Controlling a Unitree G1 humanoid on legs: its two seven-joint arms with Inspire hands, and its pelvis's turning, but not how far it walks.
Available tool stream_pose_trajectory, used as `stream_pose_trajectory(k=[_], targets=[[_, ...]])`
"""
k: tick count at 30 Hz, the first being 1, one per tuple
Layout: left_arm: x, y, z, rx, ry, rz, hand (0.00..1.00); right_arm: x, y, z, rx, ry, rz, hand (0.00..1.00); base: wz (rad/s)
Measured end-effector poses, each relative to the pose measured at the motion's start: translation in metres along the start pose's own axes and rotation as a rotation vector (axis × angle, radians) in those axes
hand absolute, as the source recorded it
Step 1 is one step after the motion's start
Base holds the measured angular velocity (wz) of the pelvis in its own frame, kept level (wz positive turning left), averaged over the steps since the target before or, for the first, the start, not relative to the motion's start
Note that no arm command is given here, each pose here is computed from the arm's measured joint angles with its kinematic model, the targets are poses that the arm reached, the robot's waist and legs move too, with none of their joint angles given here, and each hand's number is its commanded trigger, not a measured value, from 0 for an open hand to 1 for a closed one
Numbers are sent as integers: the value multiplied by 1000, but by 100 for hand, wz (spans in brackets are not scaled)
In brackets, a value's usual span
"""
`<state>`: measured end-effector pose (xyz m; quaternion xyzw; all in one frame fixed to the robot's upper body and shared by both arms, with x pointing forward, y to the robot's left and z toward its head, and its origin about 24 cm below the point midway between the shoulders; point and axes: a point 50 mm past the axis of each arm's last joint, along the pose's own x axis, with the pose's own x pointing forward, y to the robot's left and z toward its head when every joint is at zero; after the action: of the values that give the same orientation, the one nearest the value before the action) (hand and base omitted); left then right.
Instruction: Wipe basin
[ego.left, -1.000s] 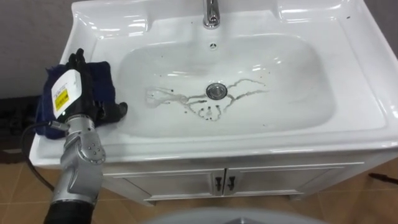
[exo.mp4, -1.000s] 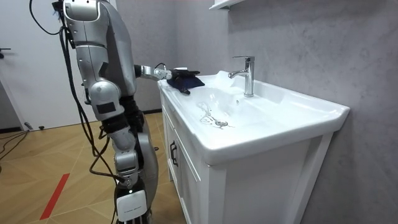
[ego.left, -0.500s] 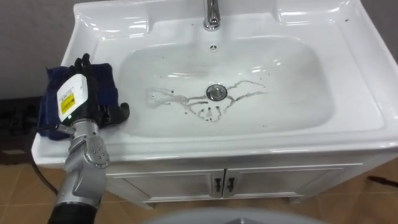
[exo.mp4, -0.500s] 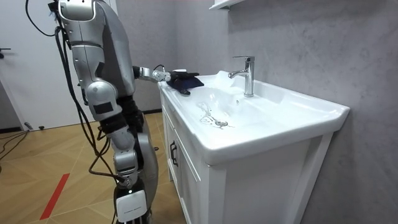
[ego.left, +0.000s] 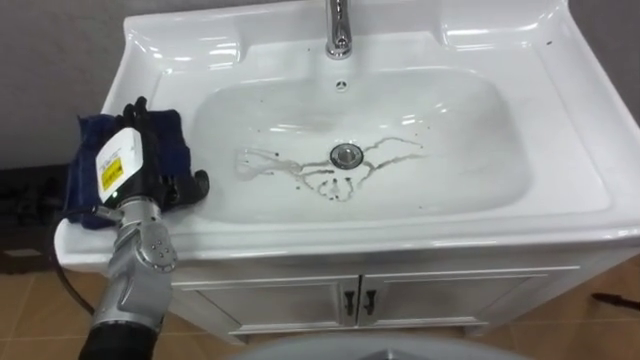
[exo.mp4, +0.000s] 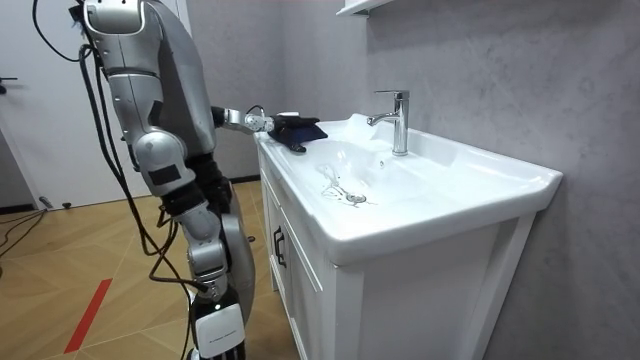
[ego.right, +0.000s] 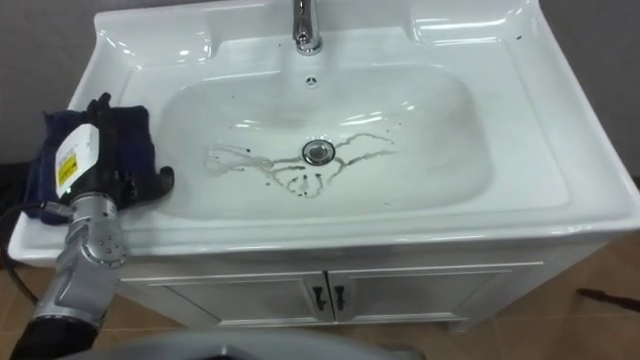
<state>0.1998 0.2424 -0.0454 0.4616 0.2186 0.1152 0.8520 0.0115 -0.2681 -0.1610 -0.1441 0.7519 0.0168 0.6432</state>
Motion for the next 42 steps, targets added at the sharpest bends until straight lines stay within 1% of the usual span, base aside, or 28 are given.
stream_pose_trajectory(k=[1, 8, 11, 18, 21, 25, 31, 37, 42], targets=[[0, 0, 0, 2, 0, 0, 100, 0, 0, 0, 0, 0, 2, 0, -5], [4, 4, 0, 0, 0, 10, 100, 0, 1, -2, -11, 17, 24, 0, -3], [7, 8, 2, -8, -5, 21, 100, 0, 0, -1, -18, 16, 27, 0, 0], [11, 20, -7, -13, 26, 60, 100, 0, 1, -1, -21, 19, 42, 0, -1], [11, 21, -9, -47, 43, 61, 100, 0, 1, -1, -21, 19, 43, 0, 0], [12, 21, -10, -51, 48, 61, 100, 0, 1, -2, -19, 24, 43, 0, 0], [12, 22, -12, -113, 65, 55, 100, 0, 2, -1, -20, 24, 53, 0, 0], [12, 20, -10, -155, 51, 37, 100, -1, 1, 2, -18, 15, 52, 0, 3], [12, 19, -7, -182, 25, 31, 100, -1, 1, 7, 6, -29, 53, 0, 9]])
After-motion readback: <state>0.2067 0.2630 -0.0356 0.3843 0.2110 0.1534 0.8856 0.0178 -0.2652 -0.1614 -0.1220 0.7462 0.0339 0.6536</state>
